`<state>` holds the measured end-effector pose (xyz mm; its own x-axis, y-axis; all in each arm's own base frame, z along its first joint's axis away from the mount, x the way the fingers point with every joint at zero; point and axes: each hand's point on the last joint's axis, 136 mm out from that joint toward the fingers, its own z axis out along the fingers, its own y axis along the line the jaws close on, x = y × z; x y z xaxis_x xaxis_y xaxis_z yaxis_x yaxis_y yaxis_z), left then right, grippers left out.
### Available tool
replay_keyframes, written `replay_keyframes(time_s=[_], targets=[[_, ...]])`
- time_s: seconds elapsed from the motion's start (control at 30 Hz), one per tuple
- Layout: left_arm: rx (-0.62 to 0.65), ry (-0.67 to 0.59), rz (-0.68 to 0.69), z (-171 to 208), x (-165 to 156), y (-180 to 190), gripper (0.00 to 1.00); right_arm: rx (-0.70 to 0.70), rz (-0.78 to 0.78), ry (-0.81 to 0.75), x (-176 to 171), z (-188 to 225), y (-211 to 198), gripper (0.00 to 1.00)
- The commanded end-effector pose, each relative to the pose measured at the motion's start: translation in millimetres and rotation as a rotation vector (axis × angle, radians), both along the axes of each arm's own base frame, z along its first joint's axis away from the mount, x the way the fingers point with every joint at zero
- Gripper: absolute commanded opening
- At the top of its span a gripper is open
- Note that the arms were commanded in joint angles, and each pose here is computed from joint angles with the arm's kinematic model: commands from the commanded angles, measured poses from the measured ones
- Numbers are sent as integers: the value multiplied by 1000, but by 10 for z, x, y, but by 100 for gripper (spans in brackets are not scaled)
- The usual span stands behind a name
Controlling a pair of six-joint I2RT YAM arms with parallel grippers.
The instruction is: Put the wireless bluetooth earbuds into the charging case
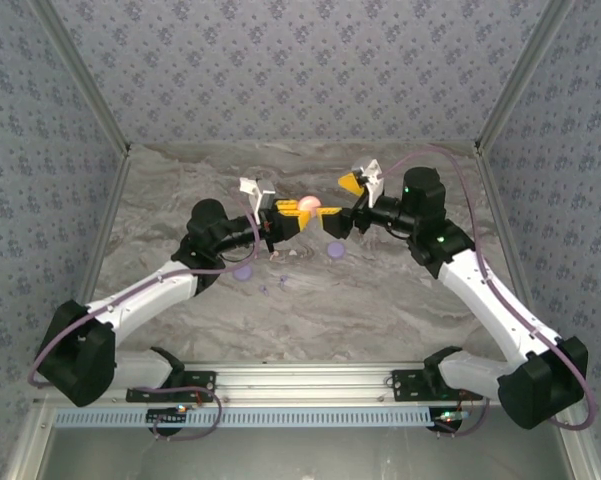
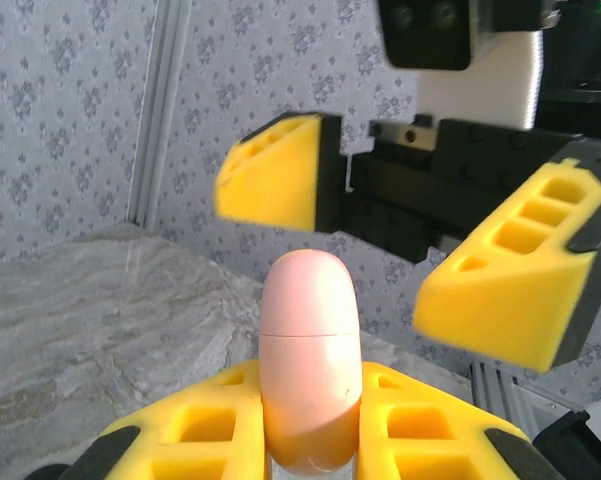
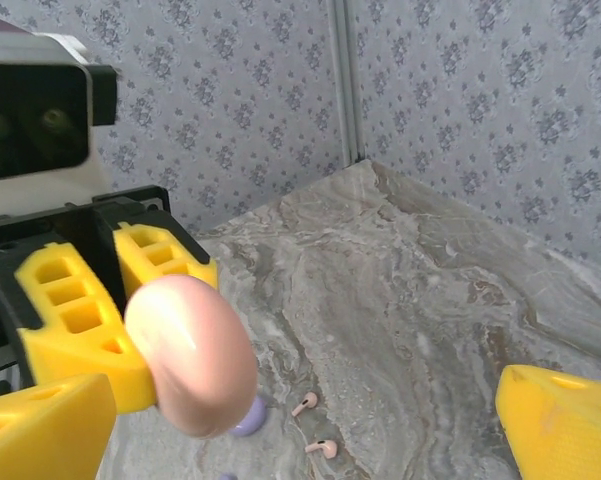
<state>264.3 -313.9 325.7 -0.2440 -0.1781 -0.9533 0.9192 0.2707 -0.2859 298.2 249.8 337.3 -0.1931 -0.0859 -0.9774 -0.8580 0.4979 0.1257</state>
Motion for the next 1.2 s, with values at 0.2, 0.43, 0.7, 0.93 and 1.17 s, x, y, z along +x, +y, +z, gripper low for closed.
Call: replay_keyframes(time_s=[0.2, 0.43, 0.7, 0.93, 1.17], targets=[[-49, -146, 9, 281, -141, 68, 0, 35, -44, 2, 181, 197, 28, 100], [-31, -168, 5, 258, -185, 73, 0, 39, -48, 31, 296, 245, 27, 100], [-14, -174, 13, 244, -190, 75, 0, 43, -39, 27, 338, 369, 25, 100], [18, -187, 102, 190, -133, 186, 0, 74, -127, 36, 322, 484, -244, 100], [40, -264, 250, 290, -248, 532, 0, 22, -270, 266, 462, -6, -357, 100]])
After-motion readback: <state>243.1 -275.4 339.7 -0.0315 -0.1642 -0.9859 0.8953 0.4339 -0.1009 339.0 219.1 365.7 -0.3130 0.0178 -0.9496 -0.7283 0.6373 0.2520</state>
